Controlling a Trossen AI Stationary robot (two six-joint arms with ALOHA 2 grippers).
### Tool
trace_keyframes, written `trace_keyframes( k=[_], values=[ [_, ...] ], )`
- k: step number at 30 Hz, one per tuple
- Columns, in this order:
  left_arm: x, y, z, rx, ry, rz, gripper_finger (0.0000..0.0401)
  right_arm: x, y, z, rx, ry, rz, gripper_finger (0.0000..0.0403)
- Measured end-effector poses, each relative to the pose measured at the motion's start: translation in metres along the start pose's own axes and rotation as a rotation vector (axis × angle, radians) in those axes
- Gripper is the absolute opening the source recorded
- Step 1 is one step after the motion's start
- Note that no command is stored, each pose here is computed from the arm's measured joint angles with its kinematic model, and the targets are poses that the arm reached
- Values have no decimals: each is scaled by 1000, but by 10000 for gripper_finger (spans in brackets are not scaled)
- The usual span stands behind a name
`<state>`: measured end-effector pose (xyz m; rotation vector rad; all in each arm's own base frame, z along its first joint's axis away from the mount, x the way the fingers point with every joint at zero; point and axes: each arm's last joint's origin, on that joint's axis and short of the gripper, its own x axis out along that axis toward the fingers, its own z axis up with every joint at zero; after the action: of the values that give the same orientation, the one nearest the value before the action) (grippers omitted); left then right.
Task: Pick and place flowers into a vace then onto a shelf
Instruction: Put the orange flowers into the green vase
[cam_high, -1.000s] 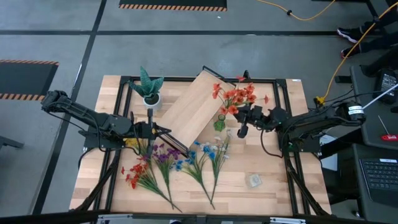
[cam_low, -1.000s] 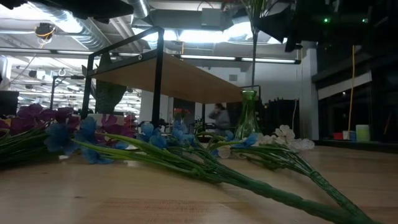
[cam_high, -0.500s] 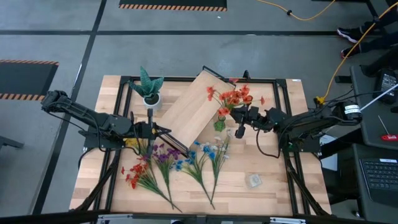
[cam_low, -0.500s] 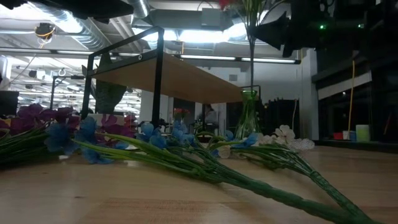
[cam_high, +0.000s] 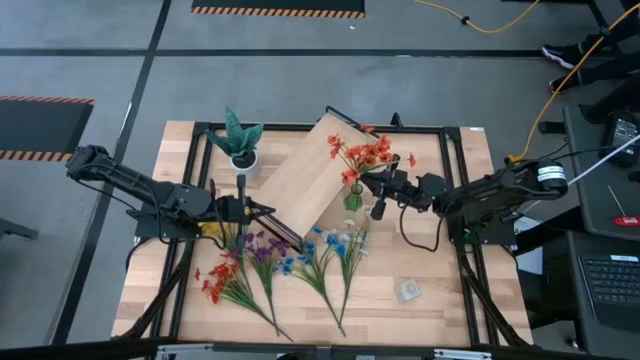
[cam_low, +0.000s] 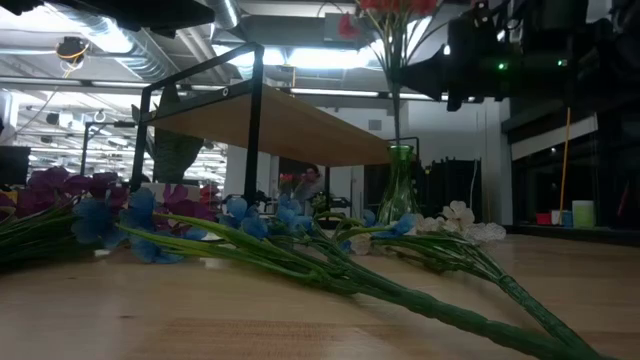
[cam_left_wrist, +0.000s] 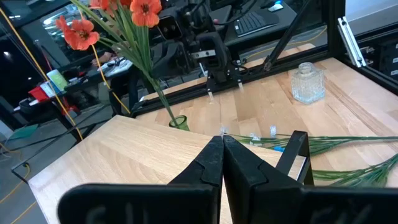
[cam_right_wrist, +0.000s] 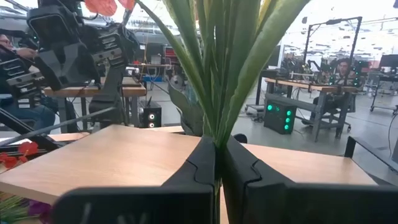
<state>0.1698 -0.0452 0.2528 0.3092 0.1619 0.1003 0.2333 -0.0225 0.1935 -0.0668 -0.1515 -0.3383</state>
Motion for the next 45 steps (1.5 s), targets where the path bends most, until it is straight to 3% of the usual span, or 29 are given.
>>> trace_keyframes(
  k=[9,18,35,39,45],
  values=[
    [0,0,0,0,0,0,4,0,1,-16,-32,39,1,5],
    [0,0,0,0,0,0,4,-23,-5,-27,11,30,-16,5],
    [0,0,0,-1,0,0,4,-26,-6,-30,-38,46,-43,17],
    [0,0,0,0,0,0,4,-26,-7,-30,-43,50,-59,34],
    [0,0,0,0,0,0,4,-27,-6,-34,-54,93,-53,90]
  ],
)
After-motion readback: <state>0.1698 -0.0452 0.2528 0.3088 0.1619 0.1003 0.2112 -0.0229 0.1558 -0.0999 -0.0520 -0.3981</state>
